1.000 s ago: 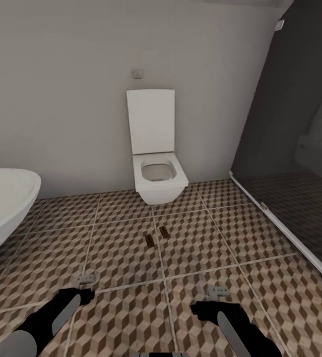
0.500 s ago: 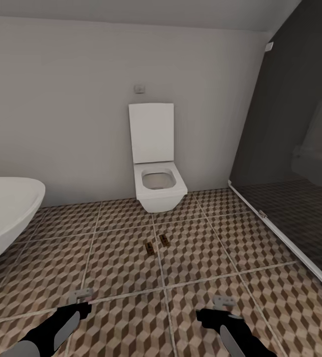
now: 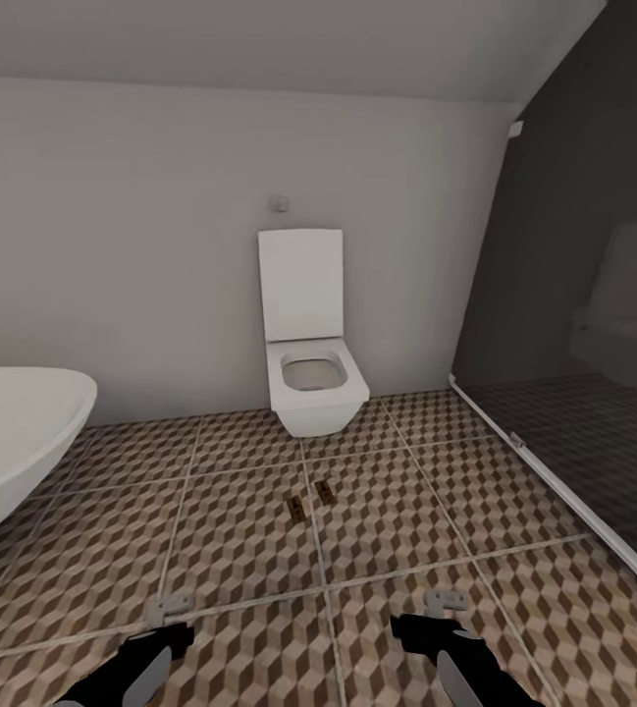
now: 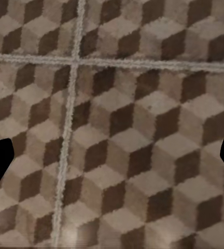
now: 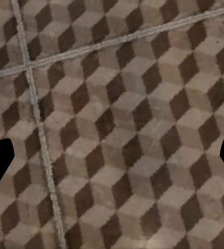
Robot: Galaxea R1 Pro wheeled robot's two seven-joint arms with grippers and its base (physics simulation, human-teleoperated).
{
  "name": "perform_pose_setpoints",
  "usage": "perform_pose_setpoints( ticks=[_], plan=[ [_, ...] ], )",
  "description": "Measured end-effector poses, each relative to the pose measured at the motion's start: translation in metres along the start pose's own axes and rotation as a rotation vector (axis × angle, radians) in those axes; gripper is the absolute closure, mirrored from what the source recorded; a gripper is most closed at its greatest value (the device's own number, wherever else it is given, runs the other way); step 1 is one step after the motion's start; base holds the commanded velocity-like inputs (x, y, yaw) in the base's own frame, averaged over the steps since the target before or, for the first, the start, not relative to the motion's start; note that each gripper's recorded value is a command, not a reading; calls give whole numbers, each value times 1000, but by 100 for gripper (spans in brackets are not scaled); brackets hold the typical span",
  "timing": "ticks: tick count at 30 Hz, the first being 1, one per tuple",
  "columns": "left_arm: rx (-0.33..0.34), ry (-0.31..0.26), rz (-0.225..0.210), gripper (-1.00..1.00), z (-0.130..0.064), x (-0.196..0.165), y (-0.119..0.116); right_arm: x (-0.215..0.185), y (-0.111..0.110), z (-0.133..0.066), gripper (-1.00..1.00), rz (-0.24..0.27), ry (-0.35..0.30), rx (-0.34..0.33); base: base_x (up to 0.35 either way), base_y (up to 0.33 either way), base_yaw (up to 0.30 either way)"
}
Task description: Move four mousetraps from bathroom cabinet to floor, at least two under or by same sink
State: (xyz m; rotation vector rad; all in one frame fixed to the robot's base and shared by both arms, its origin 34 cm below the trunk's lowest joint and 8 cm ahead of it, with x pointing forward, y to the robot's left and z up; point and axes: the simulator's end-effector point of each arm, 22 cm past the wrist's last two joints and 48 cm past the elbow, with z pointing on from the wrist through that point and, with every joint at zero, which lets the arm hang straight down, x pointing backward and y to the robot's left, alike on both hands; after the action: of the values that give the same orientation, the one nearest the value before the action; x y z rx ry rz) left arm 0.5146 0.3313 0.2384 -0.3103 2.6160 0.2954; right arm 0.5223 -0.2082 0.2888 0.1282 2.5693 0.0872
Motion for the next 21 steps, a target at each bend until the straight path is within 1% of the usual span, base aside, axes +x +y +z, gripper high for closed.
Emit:
perform_pose_setpoints(
  ticks=[6,16,21],
  plan=[
    [-24,-29,-18,-100,-3,3,9,-10,1,-7,-100,0,-26,-1,0,0,0],
    [-35,-85,-41,-100,-12,-10,15,-27,4,-18,-100,-1,-65,-6,0,0,0],
    [-42,-85,-41,-100,-20,-14,20,-34,4,-26,-100,0,-62,-5,0,0,0]
  ],
)
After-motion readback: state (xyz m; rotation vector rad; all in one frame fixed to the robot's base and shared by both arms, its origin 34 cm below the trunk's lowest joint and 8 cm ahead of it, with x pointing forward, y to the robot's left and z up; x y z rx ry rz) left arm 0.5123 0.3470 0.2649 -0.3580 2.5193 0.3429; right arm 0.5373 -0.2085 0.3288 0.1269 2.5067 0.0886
